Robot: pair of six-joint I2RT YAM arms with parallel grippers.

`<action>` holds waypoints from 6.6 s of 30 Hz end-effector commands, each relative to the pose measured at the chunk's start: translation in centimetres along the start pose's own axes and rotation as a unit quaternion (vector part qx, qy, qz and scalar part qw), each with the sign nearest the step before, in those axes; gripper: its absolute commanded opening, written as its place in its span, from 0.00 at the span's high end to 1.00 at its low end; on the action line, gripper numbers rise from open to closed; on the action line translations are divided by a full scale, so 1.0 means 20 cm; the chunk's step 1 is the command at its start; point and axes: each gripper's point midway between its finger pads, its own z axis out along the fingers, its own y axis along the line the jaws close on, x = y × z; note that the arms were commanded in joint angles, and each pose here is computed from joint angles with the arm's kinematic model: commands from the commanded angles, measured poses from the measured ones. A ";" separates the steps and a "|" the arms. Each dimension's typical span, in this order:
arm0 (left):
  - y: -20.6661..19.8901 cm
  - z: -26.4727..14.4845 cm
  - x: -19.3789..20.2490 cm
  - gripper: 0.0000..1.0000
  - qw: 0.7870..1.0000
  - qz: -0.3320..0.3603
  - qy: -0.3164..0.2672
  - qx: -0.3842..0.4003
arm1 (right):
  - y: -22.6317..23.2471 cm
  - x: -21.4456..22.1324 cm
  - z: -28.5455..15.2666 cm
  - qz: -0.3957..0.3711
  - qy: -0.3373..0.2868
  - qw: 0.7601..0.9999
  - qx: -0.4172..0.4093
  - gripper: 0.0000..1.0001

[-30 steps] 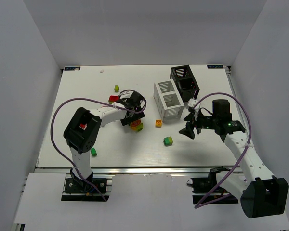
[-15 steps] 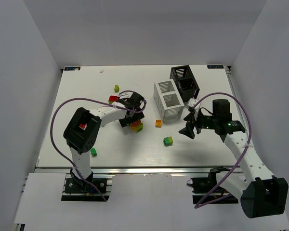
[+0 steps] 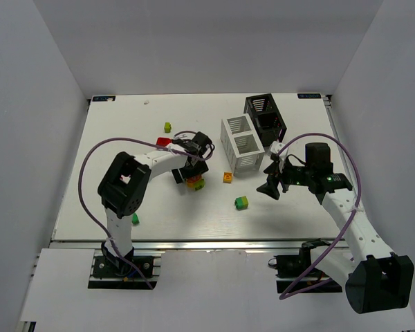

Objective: Sort the legos into containers by color

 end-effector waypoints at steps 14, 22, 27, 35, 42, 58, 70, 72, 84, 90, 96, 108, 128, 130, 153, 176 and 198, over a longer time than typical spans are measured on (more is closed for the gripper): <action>-0.03 0.01 -0.01 0.54 1.000 0.007 -0.004 0.009 | 0.01 -0.03 0.01 -0.003 -0.013 1.000 -0.009 0.22; -0.14 -0.24 0.00 0.75 0.993 -0.014 0.004 0.117 | 0.13 -0.16 0.05 0.066 -0.051 0.994 -0.064 0.25; -0.23 -0.44 0.02 0.77 0.976 -0.054 0.010 0.212 | 0.19 -0.26 0.11 0.167 -0.062 0.980 -0.083 0.31; -0.34 -0.67 0.01 0.78 0.941 -0.123 0.018 0.315 | 0.13 -0.42 0.32 0.321 -0.063 0.945 -0.015 0.27; -0.38 -0.76 -0.01 0.78 0.927 -0.145 0.019 0.344 | 0.15 -0.47 0.45 0.379 -0.050 0.924 0.001 0.22; -0.45 -0.86 -0.01 0.79 0.907 -0.164 0.036 0.386 | 0.01 -0.45 0.58 0.368 -0.053 0.926 0.070 0.23; -0.47 -0.90 -0.03 0.81 0.896 -0.187 0.034 0.400 | 0.00 -0.43 0.62 0.378 -0.054 0.921 0.081 0.45; -0.48 -0.90 -0.03 0.81 0.895 -0.189 0.035 0.402 | 0.01 -0.41 0.62 0.382 -0.051 0.919 0.081 0.48; -0.47 -0.90 -0.13 0.84 0.904 -0.195 -0.002 0.381 | 0.04 -0.40 0.59 0.409 -0.053 0.908 0.076 1.00; -0.50 -0.86 -0.20 0.85 0.912 -0.182 -0.015 0.367 | 0.05 -0.39 0.52 0.412 -0.057 0.907 0.067 1.00; -0.55 -0.82 -0.30 0.86 0.919 -0.164 -0.033 0.356 | 0.06 -0.38 0.43 0.400 -0.062 0.912 0.071 1.00; -0.90 -0.83 -0.59 0.86 0.932 -0.042 -0.083 0.350 | -0.18 -0.48 -0.04 0.281 -0.133 0.934 0.177 1.00; -1.24 -0.70 -0.61 0.56 0.916 0.003 -0.059 0.397 | -0.39 -0.40 -0.28 0.269 -0.160 0.912 0.267 1.00; -1.23 -0.68 -0.60 0.48 0.918 0.002 -0.057 0.393 | -0.39 -0.40 -0.28 0.268 -0.160 0.911 0.268 1.00; -1.24 -0.70 -0.66 0.19 0.919 -0.009 -0.066 0.389 | -0.38 -0.38 -0.26 0.279 -0.156 0.911 0.260 1.00; -0.90 -1.24 -0.44 0.24 0.835 0.057 -0.072 0.543 | -0.03 -0.50 -0.13 0.018 -0.170 0.985 -0.002 1.00; -0.32 -1.66 0.12 0.10 0.583 0.164 -0.197 0.771 | 0.15 -0.76 -0.12 0.216 -0.190 0.944 -0.162 1.00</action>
